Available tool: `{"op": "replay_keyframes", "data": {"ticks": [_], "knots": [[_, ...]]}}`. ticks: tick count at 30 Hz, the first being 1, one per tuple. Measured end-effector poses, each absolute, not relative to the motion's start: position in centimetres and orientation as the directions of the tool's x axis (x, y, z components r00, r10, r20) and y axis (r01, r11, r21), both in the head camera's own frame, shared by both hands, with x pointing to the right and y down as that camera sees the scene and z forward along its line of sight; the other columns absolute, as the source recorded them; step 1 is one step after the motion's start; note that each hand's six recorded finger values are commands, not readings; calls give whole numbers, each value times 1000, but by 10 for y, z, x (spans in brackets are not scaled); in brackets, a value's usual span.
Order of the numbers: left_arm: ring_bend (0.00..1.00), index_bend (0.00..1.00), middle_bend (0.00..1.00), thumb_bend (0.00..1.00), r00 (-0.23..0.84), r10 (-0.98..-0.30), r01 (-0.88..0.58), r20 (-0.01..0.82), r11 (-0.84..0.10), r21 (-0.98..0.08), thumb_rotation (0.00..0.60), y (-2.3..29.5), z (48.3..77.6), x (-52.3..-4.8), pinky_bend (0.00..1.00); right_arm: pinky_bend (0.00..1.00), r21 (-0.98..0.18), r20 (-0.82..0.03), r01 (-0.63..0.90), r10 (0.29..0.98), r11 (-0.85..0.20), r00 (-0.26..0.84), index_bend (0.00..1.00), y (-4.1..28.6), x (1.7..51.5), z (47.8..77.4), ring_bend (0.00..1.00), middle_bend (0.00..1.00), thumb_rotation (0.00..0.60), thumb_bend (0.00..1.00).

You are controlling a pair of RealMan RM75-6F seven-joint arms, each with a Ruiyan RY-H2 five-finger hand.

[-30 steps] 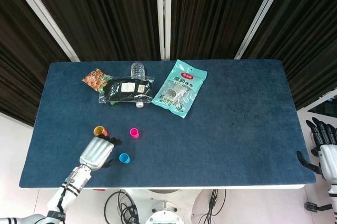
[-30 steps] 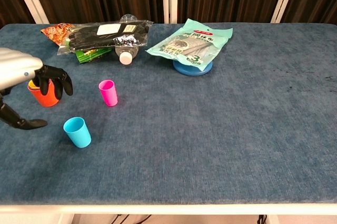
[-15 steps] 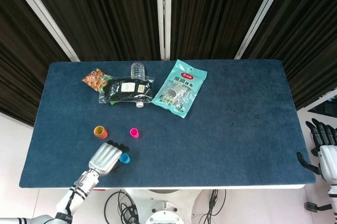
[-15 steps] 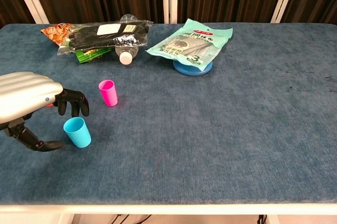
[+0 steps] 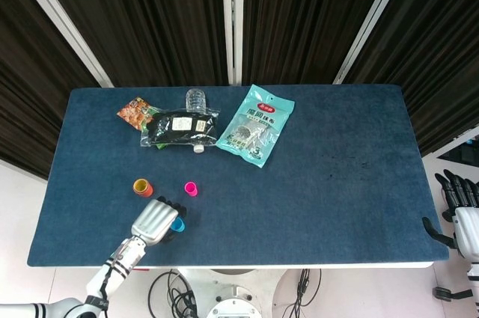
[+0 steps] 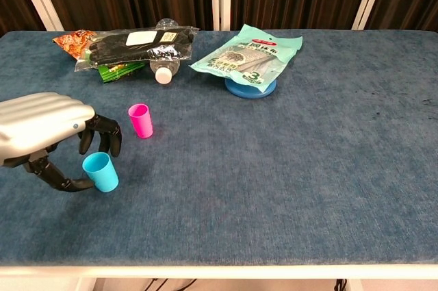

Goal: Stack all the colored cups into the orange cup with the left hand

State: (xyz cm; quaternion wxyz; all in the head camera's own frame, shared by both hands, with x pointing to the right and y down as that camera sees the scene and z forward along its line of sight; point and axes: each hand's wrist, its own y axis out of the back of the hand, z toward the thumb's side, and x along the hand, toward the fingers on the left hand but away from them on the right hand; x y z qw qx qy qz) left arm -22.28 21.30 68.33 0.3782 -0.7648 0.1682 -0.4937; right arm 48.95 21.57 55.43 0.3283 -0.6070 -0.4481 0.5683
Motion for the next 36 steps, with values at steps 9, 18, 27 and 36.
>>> {"op": "replay_keyframes", "data": {"ticks": [9, 18, 27, 36], "knots": [[536, 472, 490, 267, 457, -640, 102, 618, -653, -751, 600, 211, 681, -222, 409, 0, -904, -406, 169, 912, -393, -50, 0, 216, 490, 556, 0, 0, 600, 271], [541, 478, 496, 271, 451, -661, 78, 599, -639, -765, 600, 205, 669, -225, 414, 0, -907, -400, 167, 915, -387, -51, 0, 216, 491, 553, 0, 0, 600, 270], [548, 483, 500, 270, 359, -773, 22, 523, -553, -833, 600, 163, 627, -256, 423, 0, -907, -400, 167, 915, -387, -51, 0, 216, 490, 553, 0, 0, 600, 270], [565, 499, 514, 270, 231, -834, -58, 501, -526, -849, 600, 124, 623, -296, 427, 0, -907, -399, 164, 916, -387, -47, 0, 215, 488, 553, 0, 0, 600, 271]]}}
